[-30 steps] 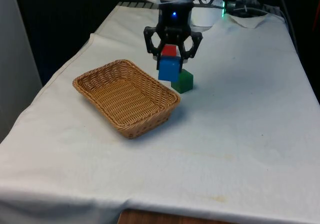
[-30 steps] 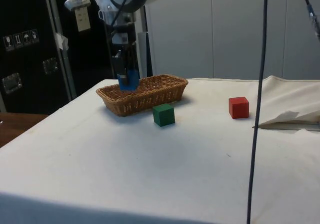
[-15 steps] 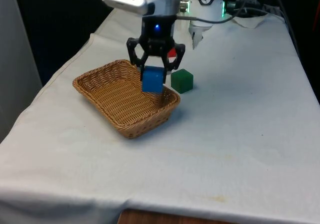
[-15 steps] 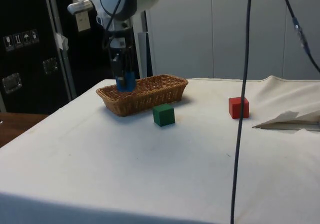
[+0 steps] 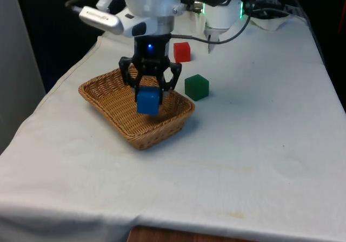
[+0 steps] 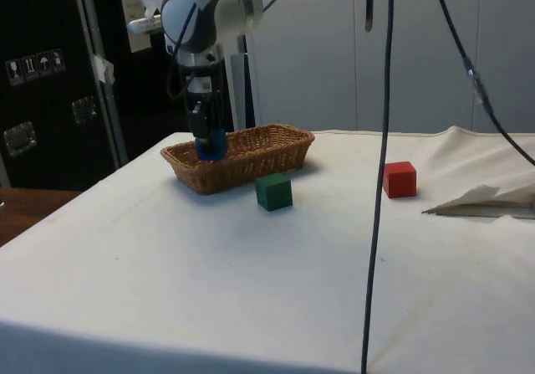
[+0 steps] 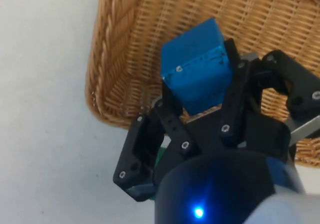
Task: Pick up exactly two blocks and place them into the basket.
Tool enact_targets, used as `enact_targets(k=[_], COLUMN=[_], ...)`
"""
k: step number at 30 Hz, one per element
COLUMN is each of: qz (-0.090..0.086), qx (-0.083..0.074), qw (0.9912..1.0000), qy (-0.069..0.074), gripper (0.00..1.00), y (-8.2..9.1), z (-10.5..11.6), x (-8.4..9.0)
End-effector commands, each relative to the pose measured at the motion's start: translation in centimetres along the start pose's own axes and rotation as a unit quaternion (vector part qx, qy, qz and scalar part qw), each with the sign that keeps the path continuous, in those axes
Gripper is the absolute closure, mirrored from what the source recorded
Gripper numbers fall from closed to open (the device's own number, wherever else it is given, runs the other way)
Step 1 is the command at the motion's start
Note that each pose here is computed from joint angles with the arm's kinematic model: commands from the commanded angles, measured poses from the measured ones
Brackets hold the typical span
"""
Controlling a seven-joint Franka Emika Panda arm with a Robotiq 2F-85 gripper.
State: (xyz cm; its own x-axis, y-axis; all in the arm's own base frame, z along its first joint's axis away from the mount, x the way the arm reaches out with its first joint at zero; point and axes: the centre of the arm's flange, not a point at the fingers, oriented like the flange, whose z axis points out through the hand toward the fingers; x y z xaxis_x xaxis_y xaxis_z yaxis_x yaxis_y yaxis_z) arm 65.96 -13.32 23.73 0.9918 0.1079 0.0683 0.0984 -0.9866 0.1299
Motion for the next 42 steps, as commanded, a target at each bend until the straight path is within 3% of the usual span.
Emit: enact_targets(k=[1,6,7,12,13,16,17,18,22,23,30,33,34,42], qz=[-0.002,-0.001,0.0,0.0,0.0,0.0,0.001,0.001,0.001,0.001,0.001,0.005,0.004,0.019], qx=[0.005,0.011,0.006,0.021,0.023,0.027,0.023,0.028,0.03,0.031,0.031,0.029,0.025,0.037], qw=[0.99999,0.99994,0.99998,0.99977,0.99973,0.99964,0.99974,0.99959,0.99954,0.99953,0.99952,0.99956,0.99968,0.99915], qy=[0.0,0.0,-0.001,-0.003,-0.003,-0.003,-0.001,-0.002,-0.002,-0.002,-0.003,-0.001,0.0,0.001], gripper=[0.98,0.98,0.98,0.97,0.93,0.67,0.48,0.48,0.04,0.0,0.0,0.0,0.0,0.0], y=[0.2,0.5,0.4,0.4,0.5,0.5,0.5,0.5,0.6,0.6,0.6,1.2,0.9,2.6], z=[0.3,1.3,1.1,2.5,2.6,3.0,2.9,3.1,3.2,3.2,3.2,2.0,2.8,-1.4], x=[0.1,0.0,0.0,-0.2,-0.2,-0.2,-0.2,-0.1,-0.2,-0.2,-0.3,-0.4,-0.3,-1.1])
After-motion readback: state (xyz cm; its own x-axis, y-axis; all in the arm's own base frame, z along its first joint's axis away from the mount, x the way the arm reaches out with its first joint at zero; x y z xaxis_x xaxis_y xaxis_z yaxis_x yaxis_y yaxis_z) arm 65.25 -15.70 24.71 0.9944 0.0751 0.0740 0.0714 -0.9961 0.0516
